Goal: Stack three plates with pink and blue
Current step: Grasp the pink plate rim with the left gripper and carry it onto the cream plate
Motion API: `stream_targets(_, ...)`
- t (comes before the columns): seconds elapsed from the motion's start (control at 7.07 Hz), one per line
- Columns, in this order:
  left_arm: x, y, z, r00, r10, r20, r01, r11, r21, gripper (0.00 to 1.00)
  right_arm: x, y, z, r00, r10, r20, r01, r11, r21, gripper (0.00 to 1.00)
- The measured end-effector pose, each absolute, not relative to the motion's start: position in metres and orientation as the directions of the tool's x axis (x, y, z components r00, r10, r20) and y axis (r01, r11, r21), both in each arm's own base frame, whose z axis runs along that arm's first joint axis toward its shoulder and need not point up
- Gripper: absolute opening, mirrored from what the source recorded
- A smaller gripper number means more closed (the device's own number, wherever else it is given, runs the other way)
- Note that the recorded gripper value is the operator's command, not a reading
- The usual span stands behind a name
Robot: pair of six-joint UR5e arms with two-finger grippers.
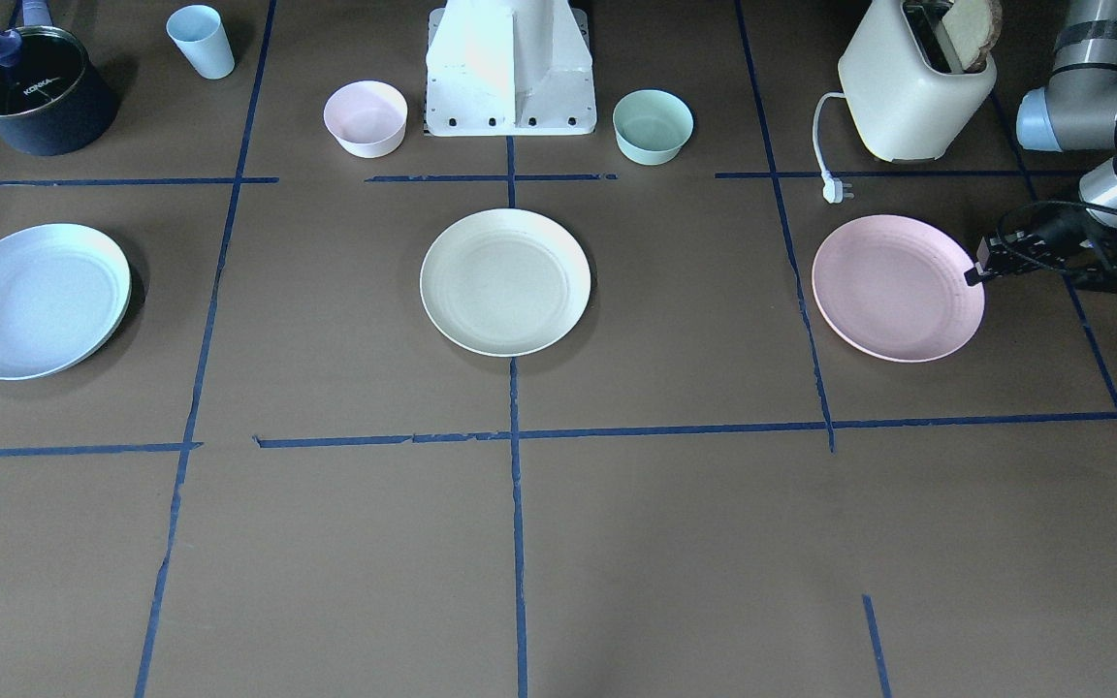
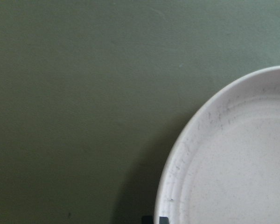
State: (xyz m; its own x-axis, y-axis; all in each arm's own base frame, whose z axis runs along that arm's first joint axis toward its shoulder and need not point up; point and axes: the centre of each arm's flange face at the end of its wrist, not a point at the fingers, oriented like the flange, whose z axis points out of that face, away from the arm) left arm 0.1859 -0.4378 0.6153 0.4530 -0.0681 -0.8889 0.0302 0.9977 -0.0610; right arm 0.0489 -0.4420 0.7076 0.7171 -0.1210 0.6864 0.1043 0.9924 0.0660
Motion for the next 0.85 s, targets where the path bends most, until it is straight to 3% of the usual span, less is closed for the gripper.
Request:
stream_targets(0.42,0.23,-0.49,0.47,0.296,-0.166,-0.941,0.105,0.984,-0.141,0.0,0.049,-0.442,0.708,0.717,-0.122,0.686,0.105,0.992,0.067,1.0)
stream_targets(0.85,0.354,-0.469,0.343,0.297,-0.201,-0.934,0.113,0.978,-0.175,0.0,0.049,-0.442,0.708,0.717,-0.121,0.686,0.104,0.992,0.066,1.0)
